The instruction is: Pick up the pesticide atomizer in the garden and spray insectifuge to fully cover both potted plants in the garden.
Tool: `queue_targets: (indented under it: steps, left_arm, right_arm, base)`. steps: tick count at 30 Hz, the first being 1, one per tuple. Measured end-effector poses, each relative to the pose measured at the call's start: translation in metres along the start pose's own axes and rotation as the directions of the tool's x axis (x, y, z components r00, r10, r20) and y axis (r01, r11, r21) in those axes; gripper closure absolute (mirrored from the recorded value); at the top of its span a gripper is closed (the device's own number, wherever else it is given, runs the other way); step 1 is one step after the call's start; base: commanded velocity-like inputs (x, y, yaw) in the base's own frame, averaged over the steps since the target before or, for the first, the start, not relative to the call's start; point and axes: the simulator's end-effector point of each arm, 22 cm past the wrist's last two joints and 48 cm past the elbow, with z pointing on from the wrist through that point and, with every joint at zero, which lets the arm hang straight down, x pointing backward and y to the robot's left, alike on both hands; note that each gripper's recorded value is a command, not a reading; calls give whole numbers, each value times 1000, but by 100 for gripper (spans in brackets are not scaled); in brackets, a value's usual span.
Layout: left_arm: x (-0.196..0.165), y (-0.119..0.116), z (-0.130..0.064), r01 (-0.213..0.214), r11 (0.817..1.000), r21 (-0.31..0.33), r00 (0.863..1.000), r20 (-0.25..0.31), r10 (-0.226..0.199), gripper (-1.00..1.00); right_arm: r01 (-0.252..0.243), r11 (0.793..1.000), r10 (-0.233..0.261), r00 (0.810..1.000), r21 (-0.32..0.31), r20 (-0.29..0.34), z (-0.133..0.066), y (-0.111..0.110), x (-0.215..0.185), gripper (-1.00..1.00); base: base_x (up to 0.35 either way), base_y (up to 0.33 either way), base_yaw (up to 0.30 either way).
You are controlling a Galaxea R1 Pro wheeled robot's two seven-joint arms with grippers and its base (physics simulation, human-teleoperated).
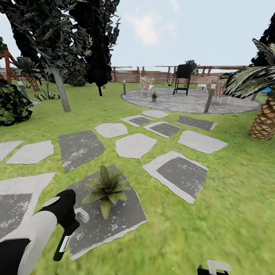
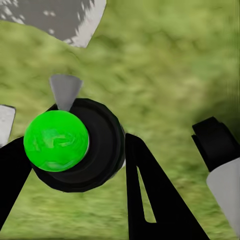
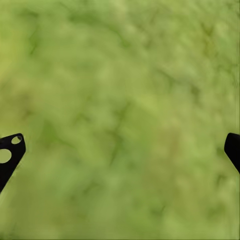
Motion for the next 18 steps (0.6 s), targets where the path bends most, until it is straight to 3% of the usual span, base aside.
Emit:
queue_targets:
  steps: [6, 16, 18]
  left_arm:
    - [-2, -2, -1, -1, 1000, 2, 1000, 5, 1, 100]
    - [-5, -1, 0, 16, 999, 32, 999, 40, -17, 100]
    - [-13, -1, -1, -36, 998, 50, 994, 100, 31, 100]
  right_arm:
    - [0, 1000, 0, 1000, 0, 0, 0, 0, 0, -100]
    - [1, 1000, -1, 1000, 5, 2, 2, -4, -1, -100]
    - [3, 1000, -3, 1000, 5, 3, 2, -4, -1, -100]
  base:
    - [-19, -10, 265]
    - [-256, -132, 25]
    - [-309, -89, 0]
